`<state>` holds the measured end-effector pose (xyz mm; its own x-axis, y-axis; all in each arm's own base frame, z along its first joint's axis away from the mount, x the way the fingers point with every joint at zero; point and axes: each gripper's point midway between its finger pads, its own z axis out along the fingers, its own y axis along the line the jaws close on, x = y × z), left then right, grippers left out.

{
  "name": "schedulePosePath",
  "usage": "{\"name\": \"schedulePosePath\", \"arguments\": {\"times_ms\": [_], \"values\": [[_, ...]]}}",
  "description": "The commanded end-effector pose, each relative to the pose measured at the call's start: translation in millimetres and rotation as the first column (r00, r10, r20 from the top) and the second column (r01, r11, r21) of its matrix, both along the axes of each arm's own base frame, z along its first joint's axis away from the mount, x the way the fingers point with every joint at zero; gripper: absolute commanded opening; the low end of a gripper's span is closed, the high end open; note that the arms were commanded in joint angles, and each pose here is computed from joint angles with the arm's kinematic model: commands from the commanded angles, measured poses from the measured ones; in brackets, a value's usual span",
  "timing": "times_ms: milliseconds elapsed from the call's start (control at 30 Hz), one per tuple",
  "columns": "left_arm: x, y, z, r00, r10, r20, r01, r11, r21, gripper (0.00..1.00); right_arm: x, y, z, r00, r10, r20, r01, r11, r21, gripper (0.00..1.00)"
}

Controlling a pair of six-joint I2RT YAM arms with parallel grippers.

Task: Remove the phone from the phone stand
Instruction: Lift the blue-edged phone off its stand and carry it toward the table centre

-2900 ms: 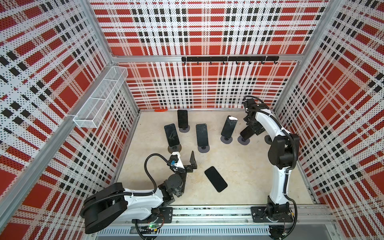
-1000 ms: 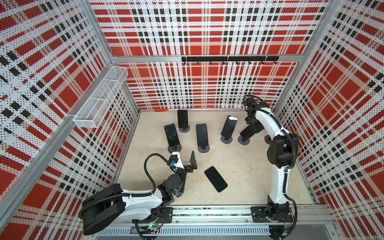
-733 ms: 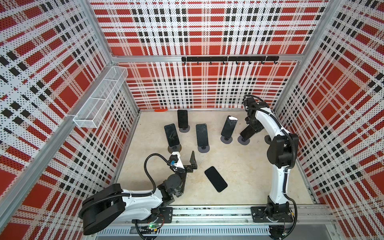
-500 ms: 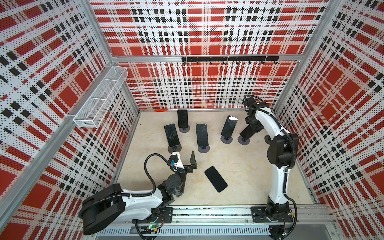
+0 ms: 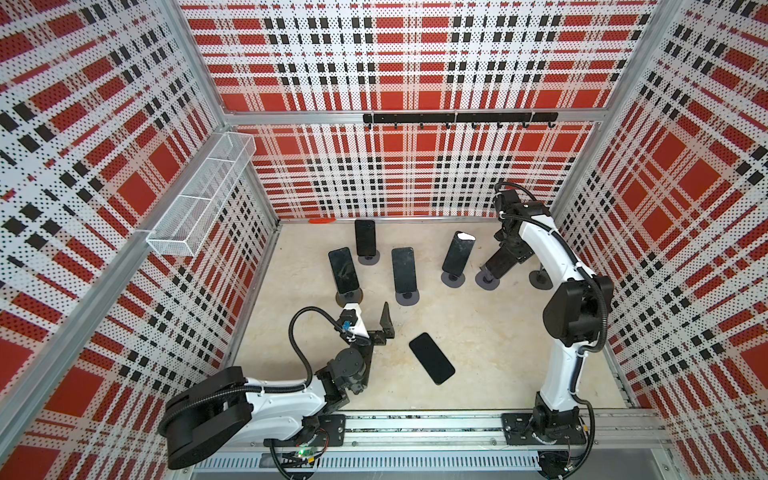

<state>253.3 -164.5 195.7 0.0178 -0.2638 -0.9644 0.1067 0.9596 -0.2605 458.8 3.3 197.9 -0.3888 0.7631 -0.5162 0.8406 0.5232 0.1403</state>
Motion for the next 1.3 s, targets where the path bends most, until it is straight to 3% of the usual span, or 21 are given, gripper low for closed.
{"name": "schedulePosePath", "arguments": {"times_ms": [0,433,633,867,967,1067,1167,1267], "values": [[2.8,-5.5,6.7,1.000,-0.005,0.010,0.005,1.000,-0.003,0.98,-6.7,0.1,26.8,0.998,0.046,0.043,-0.044,0.998,-0.047,0.68],[9.8,0.2,-2.0,0.999,0.041,-0.011,-0.041,0.999,0.015,0.98,-36.0,6.9,34.8,0.963,0.268,-0.006,-0.266,0.952,-0.150,0.68],[11.4,-2.5,-4.3,0.999,0.037,-0.016,-0.037,0.999,0.027,0.98,-64.8,23.2,26.6,0.922,0.379,-0.080,-0.387,0.899,-0.205,0.68],[12.9,2.1,-5.7,0.999,0.050,-0.021,-0.050,0.999,0.014,0.98,-94.5,43.1,-0.3,0.858,0.498,-0.128,-0.514,0.842,-0.163,0.67],[14.0,5.1,-5.8,0.998,0.061,-0.022,-0.061,0.998,0.006,0.98,-104.4,67.6,-14.6,0.776,0.618,-0.123,-0.629,0.771,-0.101,0.68],[13.4,6.1,-4.5,0.998,0.059,-0.018,-0.059,0.998,0.001,0.98,-117.3,98.5,-25.4,0.665,0.739,-0.107,-0.746,0.661,-0.074,0.64],[15.6,11.9,-6.1,0.996,0.081,-0.021,-0.081,0.997,0.003,0.98,-130.0,120.8,-36.4,0.583,0.810,-0.071,-0.812,0.583,-0.012,0.57],[16.4,11.4,-4.7,0.997,0.077,-0.019,-0.077,0.997,0.001,0.98,-142.4,128.3,-54.6,0.514,0.851,-0.105,-0.853,0.520,0.040,0.57]]}}
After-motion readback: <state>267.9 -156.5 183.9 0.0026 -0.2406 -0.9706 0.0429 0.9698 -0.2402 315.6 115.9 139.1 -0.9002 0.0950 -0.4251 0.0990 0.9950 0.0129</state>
